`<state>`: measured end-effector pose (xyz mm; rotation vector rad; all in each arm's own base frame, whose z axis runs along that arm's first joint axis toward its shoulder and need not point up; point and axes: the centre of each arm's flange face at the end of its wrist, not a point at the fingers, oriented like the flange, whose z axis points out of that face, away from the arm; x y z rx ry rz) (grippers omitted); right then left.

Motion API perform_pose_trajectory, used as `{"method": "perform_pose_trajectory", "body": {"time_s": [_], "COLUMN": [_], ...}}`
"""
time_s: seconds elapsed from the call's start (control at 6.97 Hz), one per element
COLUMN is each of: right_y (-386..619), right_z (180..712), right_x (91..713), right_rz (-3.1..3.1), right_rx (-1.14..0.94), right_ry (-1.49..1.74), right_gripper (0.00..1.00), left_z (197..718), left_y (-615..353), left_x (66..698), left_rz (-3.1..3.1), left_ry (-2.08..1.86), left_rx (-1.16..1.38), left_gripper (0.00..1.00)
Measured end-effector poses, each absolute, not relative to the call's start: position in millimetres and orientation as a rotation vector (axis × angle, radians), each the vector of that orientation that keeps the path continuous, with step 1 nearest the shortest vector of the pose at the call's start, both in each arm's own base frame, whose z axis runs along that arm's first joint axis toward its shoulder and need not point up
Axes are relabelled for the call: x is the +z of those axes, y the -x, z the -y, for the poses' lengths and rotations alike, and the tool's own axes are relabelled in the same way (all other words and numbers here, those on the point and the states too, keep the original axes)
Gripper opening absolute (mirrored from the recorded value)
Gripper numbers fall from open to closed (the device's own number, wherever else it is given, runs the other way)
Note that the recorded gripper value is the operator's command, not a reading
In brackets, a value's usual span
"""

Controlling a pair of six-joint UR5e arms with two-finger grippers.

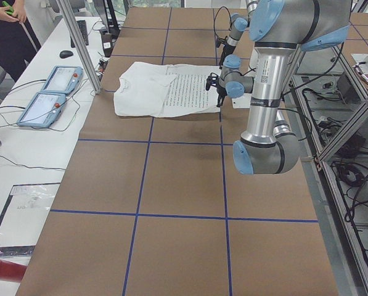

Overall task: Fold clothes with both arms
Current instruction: 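Grasp both hem corners with the left and right grippers, then lift the hem with both grippers and fold it toward the collar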

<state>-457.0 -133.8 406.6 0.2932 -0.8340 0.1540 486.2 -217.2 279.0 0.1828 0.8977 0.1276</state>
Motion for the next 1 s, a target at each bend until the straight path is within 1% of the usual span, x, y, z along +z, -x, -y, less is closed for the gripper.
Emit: {"method": "perform_pose_trajectory", "body": {"time_s": [0.14,0.72,0.86,1.0], "right_y": [457.3,455.8,446.6,423.7], "right_z": [134.6,142.5,150.4,156.8], "right_x": [405.7,401.8,392.9,369.7], "right_rz": [0.834,0.831,0.83,0.828], "right_rx": [0.155,0.169,0.18,0.186], "right_ry": [-0.294,-0.3,-0.298,-0.282], "right_gripper": [0.0,0.0,0.0,0.0], "left_z": [217.3,217.4,217.5,217.6], "left_y": [-486.3,-483.9,-475.9,-454.5], "left_x": [279.3,276.1,267.7,249.1], "left_rz": [-0.897,-0.905,-0.924,-0.958], "left_ry": [-0.183,-0.186,-0.185,-0.161], "left_rx": [0.128,0.129,0.133,0.142], "left_gripper": [0.0,0.0,0.0,0.0]}}
